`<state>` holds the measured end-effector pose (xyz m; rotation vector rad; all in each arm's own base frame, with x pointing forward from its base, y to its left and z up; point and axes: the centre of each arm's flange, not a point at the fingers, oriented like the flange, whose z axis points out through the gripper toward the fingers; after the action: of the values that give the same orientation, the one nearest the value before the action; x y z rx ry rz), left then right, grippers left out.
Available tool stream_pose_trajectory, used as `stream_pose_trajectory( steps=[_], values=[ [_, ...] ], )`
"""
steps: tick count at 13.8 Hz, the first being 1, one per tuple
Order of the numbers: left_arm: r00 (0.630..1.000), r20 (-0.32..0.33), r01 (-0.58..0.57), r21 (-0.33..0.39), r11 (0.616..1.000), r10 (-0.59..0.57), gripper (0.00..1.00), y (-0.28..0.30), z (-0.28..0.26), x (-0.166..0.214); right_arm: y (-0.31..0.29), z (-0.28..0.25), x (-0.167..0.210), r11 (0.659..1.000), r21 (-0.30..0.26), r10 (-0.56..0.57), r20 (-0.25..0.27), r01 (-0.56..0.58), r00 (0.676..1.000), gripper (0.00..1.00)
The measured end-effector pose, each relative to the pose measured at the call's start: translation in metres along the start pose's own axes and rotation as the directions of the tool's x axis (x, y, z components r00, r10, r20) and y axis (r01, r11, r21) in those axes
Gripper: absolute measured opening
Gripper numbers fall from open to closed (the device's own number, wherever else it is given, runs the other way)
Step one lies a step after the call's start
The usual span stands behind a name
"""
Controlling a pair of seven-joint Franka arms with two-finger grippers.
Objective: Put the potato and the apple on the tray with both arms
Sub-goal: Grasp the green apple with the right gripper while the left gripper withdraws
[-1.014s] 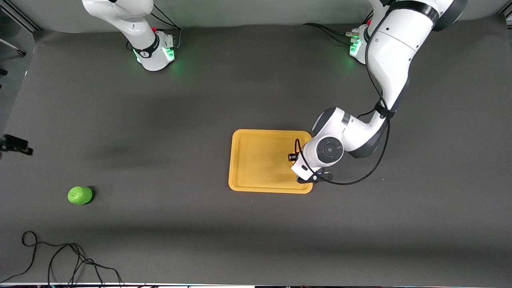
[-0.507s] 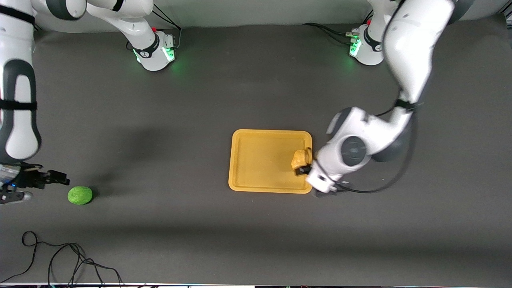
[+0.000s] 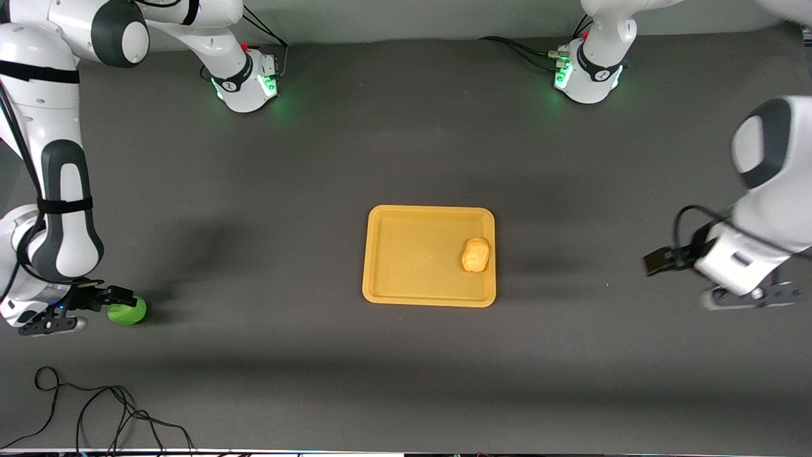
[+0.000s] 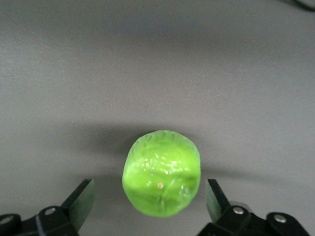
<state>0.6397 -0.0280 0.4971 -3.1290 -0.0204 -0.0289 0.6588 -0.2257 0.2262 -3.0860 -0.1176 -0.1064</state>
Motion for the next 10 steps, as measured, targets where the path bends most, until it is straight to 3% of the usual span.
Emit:
stream_pose_trajectory(
  steps=[5, 6, 8, 10],
  values=[
    [0.998, 0.011, -0.056, 0.001, 0.998, 0.056, 1.00, -0.033, -0.017, -0.043, 0.002, 0.032, -0.004, 1.000, -0.008, 0.002, 0.018, -0.002, 1.000, 0.98],
    [0.998, 0.016, -0.061, 0.002, 0.998, 0.061, 1.00, -0.031, -0.017, -0.046, 0.002, 0.032, -0.003, 1.000, -0.009, -0.016, 0.016, 0.016, 1.000, 0.95],
    [0.994, 0.046, -0.098, 0.001, 0.995, 0.098, 1.00, -0.033, -0.013, -0.050, 0.003, 0.026, 0.007, 0.998, -0.019, -0.068, -0.003, 0.067, 0.998, 0.73],
    [0.991, 0.055, -0.121, 0.001, 0.993, 0.120, 1.00, -0.041, -0.014, -0.053, 0.004, 0.014, 0.018, 0.995, -0.031, -0.095, -0.028, 0.094, 0.995, 0.72]
  ],
)
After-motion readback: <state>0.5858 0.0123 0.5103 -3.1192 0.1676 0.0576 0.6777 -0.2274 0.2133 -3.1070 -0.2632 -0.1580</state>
